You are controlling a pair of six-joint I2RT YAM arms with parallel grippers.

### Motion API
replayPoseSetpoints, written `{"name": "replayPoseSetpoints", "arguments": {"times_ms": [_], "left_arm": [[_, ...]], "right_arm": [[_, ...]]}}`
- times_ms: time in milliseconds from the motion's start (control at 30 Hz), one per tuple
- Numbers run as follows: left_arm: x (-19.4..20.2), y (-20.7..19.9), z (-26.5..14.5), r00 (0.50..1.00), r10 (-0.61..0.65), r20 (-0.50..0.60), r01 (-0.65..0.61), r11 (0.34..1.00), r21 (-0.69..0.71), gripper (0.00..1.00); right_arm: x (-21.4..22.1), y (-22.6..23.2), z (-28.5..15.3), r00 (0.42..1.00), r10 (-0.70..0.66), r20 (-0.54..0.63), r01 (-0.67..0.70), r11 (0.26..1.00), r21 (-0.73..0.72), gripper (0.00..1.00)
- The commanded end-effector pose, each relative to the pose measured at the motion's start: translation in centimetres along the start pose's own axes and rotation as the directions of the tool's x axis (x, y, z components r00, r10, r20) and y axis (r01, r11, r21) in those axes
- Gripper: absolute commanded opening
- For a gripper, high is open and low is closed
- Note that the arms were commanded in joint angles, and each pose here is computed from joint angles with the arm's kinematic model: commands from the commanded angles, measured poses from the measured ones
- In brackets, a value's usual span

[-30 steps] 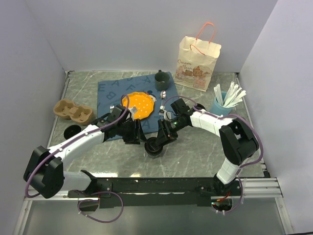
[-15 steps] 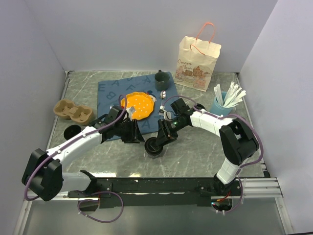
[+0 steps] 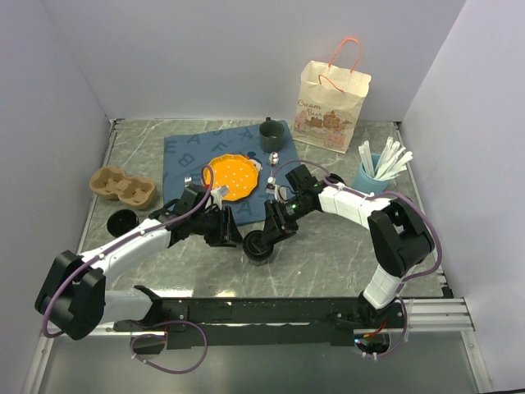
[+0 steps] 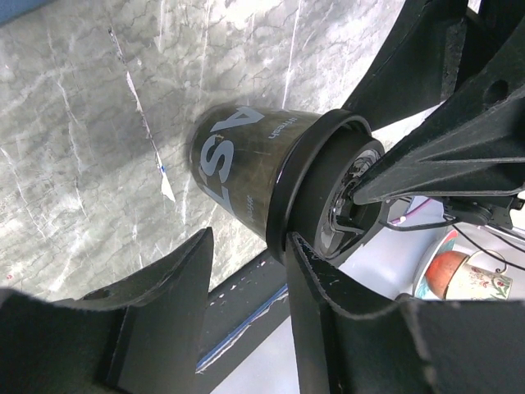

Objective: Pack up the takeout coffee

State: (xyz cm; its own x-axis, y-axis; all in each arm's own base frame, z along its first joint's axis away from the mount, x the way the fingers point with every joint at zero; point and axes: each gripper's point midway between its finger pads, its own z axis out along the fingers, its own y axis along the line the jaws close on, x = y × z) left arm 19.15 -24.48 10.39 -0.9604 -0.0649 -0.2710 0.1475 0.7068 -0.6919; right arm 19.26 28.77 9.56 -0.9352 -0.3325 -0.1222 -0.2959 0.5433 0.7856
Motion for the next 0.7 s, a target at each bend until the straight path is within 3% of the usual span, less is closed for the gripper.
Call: {"name": "replayPoseSetpoints", "arguments": {"times_ms": [0, 167, 300, 667], "left_arm": [[-0.7, -0.4, 0.1, 0.999, 0.044, 0.029, -0.045, 0.999, 0.024, 0.46], [-0.7, 1.2, 1.0, 1.000, 0.015, 0.021, -0.014, 0.999, -0.031, 0.41], [0.4, 3.6, 2.0, 0.997, -0.077, -0.024, 0.073, 0.989, -0.126, 0.34], [5.5, 9.7, 1.7, 0.959, -0.276, -0.060, 0.235, 0.899, -0.371, 0.25]], "right_arm": [[0.4, -1.5, 0.4, 1.000, -0.013, -0.007, 0.014, 0.996, 0.091, 0.52], [0.5, -1.8, 0.8, 1.000, -0.004, -0.017, 0.005, 0.996, 0.092, 0.52], [0.5, -2.3, 1.2, 1.000, 0.000, -0.016, 0.002, 0.995, 0.100, 0.50], [2.0, -4.3, 2.0, 0.999, 0.020, -0.048, -0.014, 0.992, 0.123, 0.45]]}}
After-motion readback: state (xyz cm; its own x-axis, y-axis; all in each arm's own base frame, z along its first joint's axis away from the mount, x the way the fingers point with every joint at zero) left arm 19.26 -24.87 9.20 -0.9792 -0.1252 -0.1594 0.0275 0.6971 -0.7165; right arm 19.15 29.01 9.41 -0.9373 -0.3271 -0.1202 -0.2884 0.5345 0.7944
